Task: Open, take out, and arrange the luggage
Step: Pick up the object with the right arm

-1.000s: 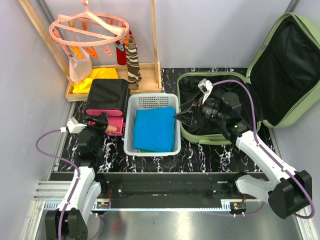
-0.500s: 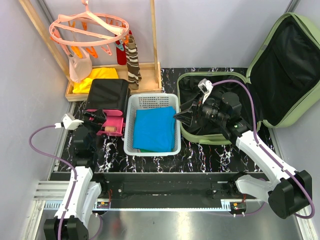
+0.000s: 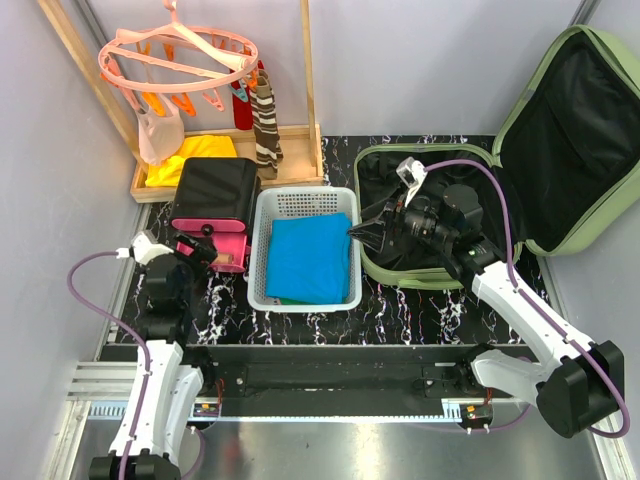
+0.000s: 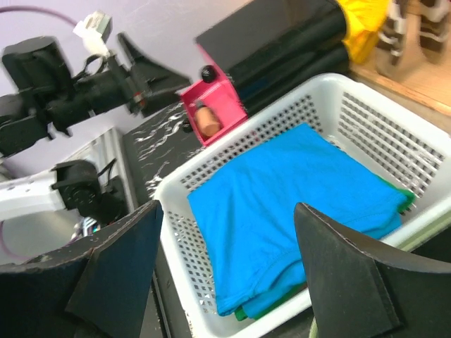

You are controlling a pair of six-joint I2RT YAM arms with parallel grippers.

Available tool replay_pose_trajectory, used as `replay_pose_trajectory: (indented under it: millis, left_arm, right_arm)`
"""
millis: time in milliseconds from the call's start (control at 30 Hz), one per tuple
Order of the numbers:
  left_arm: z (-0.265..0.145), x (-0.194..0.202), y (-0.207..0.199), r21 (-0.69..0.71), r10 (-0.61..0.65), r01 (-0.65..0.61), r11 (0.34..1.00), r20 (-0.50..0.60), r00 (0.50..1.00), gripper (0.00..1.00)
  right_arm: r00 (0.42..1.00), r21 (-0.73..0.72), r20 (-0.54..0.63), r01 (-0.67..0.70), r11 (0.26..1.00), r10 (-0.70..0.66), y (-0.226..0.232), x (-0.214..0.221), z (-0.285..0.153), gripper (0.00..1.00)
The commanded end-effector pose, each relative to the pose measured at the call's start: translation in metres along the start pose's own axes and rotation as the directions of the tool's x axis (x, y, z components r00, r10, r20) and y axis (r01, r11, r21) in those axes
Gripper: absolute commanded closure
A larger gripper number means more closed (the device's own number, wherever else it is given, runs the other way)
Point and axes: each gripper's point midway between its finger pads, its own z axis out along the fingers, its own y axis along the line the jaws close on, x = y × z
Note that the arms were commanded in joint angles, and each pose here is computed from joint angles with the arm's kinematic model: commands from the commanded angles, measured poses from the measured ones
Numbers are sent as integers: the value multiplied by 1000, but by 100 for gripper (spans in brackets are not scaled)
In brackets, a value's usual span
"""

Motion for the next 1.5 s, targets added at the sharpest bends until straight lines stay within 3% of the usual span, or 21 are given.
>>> replay_pose_trajectory:
  millis: [0, 167, 267, 367, 533, 633, 800, 933, 1000, 1033, 1167, 1233, 1300, 1467]
  left_arm:
    - [-11, 11, -22, 97, -3, 13, 995, -106, 994, 8]
    - [-22, -1, -44, 166, 63, -41, 985, -128, 990, 5]
    - [-25, -11, -55, 186, 148, -120, 975, -147, 978, 2]
    - [-24, -31, -62, 183, 198, -179, 967, -91, 976, 2]
    - [-15, -71, -75, 159, 197, -205, 966, 67, 978, 2]
    - [-6, -85, -67, 105, 156, -173, 979, 154, 976, 2]
    - [14, -84, -45, 47, 75, -89, 995, 249, 966, 3]
    - [36, -67, -24, -93, 101, -89, 992, 135, 986, 3]
    - [42, -70, -47, -38, 100, -97, 995, 84, 991, 3]
    - [42, -66, -50, -36, 106, -104, 994, 46, 993, 3]
    - [39, -67, -44, -130, 135, -141, 982, -49, 990, 3]
    - [32, -75, -43, -156, 154, -160, 975, -49, 987, 3]
    - [27, -81, -42, -169, 164, -168, 971, -38, 986, 2]
    - [16, -82, -40, -176, 140, -144, 974, -35, 990, 2]
  right_arm:
    - [999, 143, -1, -35, 989, 35, -24, -3, 0, 16]
    - [979, 520, -83, -118, 846, 187, -104, 12, -35, 14]
    - [954, 607, -20, -226, 762, 300, -149, 13, -70, 15]
    - [928, 720, 0, -258, 645, 372, -187, 27, -101, 15]
    - [883, 786, 41, -317, 531, 467, -228, 45, -114, 15]
    - [853, 833, 96, -351, 427, 514, -259, 59, -136, 17]
    - [823, 892, 164, -359, 275, 544, -277, 79, -154, 20]
    - [784, 920, 224, -366, 140, 580, -272, 88, -175, 20]
    - [790, 936, 229, -338, 93, 569, -271, 75, -184, 18]
    - [766, 957, 253, -289, -35, 590, -265, 86, -208, 17]
    - [721, 941, 339, -263, -214, 604, -259, 87, -240, 17]
    - [729, 944, 329, -234, -234, 600, -262, 91, -248, 16]
    - [721, 962, 270, -177, -208, 639, -269, 105, -250, 16]
    - [649, 983, 165, -50, -174, 743, -279, 147, -254, 18]
